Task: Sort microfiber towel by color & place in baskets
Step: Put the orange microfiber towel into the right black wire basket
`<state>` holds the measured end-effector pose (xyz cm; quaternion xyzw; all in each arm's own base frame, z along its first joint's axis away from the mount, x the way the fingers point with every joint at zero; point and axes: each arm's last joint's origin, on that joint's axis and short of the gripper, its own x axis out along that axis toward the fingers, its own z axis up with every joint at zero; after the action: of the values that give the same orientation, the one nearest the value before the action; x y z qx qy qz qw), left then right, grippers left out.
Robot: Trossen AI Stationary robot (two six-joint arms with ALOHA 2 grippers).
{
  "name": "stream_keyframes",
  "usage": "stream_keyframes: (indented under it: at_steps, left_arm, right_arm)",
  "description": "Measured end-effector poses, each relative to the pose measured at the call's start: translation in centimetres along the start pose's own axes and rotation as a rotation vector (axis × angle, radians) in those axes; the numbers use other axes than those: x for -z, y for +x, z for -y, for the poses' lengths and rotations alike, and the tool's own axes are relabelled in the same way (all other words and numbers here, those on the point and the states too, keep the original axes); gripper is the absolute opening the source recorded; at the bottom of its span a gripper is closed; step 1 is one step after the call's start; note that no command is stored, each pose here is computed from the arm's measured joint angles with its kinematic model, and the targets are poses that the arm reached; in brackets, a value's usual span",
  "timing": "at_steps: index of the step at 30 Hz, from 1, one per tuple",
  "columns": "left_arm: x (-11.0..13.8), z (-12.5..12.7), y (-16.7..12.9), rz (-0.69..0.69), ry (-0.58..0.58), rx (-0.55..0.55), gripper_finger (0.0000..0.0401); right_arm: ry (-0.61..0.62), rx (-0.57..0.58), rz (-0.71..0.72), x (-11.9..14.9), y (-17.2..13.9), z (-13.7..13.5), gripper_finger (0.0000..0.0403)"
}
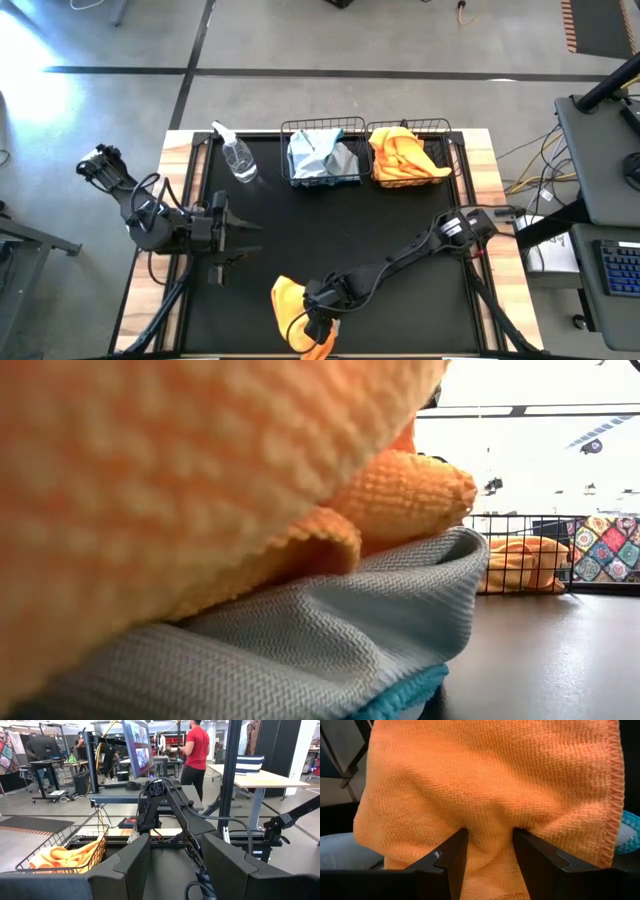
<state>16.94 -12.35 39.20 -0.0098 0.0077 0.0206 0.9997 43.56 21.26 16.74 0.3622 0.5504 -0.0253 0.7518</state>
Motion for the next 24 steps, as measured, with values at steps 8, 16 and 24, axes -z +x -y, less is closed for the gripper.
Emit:
stream_keyframes:
  at_steps: [8,16,24]
  left_arm:
    - [0.12,-0.03,-0.02,-0.011,0.026,-0.001,0.0165]
    - [0.13,-0.07,-0.07,-0.013,0.051,0.0,0.0165]
    - [0.09,-0.12,-0.11,-0.011,0.072,0.0,0.0165]
  right_arm:
    - [0.002,0.001,0.003,-0.25,0.02,0.15,0.0155]
    - [0.006,0.001,0.006,-0.45,-0.01,0.26,0.0108]
    - [0.01,0.0,0.009,-0.65,-0.05,0.35,0.0019]
